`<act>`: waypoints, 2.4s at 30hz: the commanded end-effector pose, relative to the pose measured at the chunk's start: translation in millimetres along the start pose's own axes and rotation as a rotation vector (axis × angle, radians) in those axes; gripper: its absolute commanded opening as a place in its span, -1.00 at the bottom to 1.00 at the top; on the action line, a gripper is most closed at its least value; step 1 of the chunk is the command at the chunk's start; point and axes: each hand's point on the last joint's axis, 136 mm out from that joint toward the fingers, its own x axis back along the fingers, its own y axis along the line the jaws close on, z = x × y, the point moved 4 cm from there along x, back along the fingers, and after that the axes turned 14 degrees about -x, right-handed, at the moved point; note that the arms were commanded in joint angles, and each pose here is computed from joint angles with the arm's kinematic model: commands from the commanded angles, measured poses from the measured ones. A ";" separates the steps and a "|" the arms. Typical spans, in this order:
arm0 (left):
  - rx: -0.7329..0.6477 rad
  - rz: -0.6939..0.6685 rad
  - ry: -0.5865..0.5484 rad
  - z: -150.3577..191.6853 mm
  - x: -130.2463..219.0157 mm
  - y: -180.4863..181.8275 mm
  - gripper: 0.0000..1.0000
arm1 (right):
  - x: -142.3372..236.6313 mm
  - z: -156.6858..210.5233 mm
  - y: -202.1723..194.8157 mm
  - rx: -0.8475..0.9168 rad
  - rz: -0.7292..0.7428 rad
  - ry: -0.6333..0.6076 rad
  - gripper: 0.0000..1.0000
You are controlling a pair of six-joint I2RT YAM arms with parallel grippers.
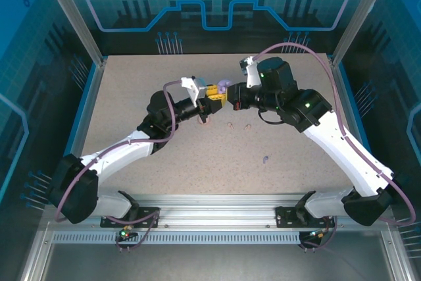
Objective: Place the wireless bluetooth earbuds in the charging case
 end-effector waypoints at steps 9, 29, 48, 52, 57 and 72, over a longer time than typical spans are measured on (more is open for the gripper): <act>-0.019 0.026 -0.013 0.7 0.4 -5.9 -1.00 | -2.2 -7.6 19.7 0.010 -0.065 -0.004 -1.00; -0.063 -0.021 -0.029 -6.1 10.2 -4.9 -1.00 | 57.0 23.7 -95.5 -0.196 0.306 -0.120 0.14; -0.094 -0.059 -0.076 -24.5 19.7 -3.8 -1.00 | -26.1 154.3 -271.0 -0.539 0.858 0.197 0.20; -0.091 -0.058 -0.074 -24.2 20.2 -3.8 -1.00 | -35.0 163.9 -280.3 -0.532 0.870 0.225 0.08; -0.089 -0.057 -0.078 -25.5 19.6 -3.8 -1.00 | -47.4 172.7 -289.1 -0.528 0.861 0.249 -0.04; -0.088 -0.057 -0.067 -22.8 16.6 -2.4 -1.00 | -63.2 185.2 -303.8 -0.526 0.890 0.297 -0.24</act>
